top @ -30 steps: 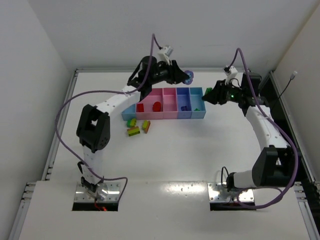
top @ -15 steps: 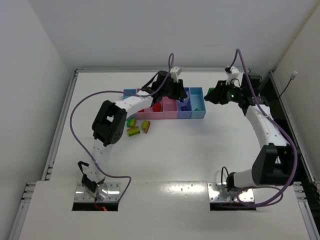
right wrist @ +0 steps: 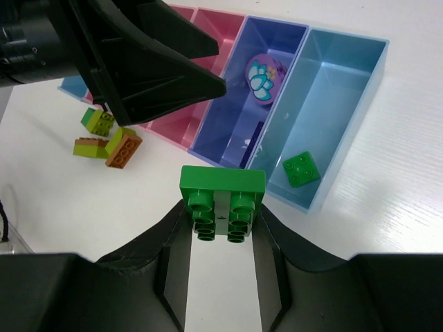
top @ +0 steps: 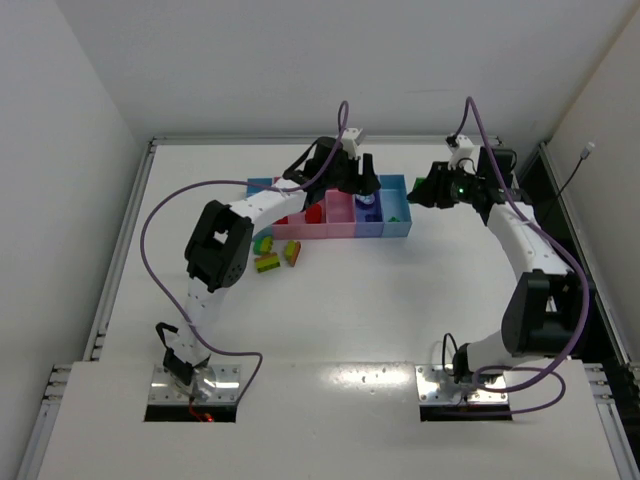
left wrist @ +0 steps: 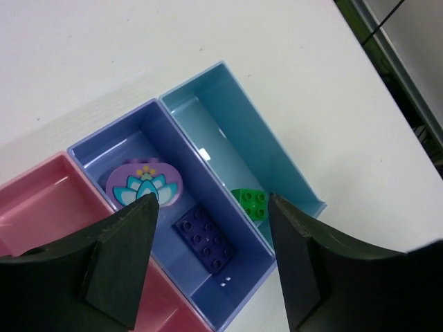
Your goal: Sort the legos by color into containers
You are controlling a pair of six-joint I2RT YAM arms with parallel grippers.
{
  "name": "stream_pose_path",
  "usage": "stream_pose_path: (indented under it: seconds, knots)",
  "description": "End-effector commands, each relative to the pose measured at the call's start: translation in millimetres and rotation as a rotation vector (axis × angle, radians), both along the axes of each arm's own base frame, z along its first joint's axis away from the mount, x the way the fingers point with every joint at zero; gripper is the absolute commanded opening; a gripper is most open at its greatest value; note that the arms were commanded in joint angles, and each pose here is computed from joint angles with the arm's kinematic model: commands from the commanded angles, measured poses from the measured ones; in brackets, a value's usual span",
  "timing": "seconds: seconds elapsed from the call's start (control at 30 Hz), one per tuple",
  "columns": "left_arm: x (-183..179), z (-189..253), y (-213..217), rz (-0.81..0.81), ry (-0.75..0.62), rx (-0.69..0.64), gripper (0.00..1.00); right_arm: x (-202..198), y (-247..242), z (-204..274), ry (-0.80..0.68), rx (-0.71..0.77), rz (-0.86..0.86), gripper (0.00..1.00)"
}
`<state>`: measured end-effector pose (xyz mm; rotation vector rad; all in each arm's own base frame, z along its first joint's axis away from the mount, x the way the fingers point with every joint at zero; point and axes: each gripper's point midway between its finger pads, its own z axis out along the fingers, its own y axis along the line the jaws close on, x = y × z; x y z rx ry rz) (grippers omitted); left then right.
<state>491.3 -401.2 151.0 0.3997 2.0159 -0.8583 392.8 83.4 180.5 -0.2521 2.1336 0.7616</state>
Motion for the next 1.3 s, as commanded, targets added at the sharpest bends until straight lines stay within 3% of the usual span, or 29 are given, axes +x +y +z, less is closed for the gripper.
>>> stream_pose_path:
  seconds: [0.0,0.13,0.33,0.63,0.83,0.93,1.23,1.27]
  knots:
    - [11,45,-3,-0.003,-0.085,-0.087,0.71,19,-4,26,-0.094,-0.012,-0.013,0.0]
    - [20,118,10,0.006,-0.206,-0.192,0.71,32,-6,11,-0.085,-0.062,-0.029,0.0]
    - [40,210,55,0.116,-0.371,-0.19,0.72,63,-2,-1,-0.072,-0.107,-0.015,0.0]
    - [66,215,142,0.239,-0.394,-0.092,0.72,98,17,-38,-0.039,-0.248,0.054,0.0]
    - [66,210,152,0.245,-0.385,-0.087,0.73,102,24,-60,-0.022,-0.313,0.073,0.1]
    - [66,205,152,0.245,-0.377,-0.083,0.73,102,22,-73,-0.005,-0.328,0.074,0.1]
    - [68,197,159,0.242,-0.353,-0.083,0.73,107,17,-83,0.008,-0.362,0.066,0.34]
    - [68,197,159,0.242,-0.353,-0.083,0.73,107,17,-83,0.008,-0.362,0.066,0.43]
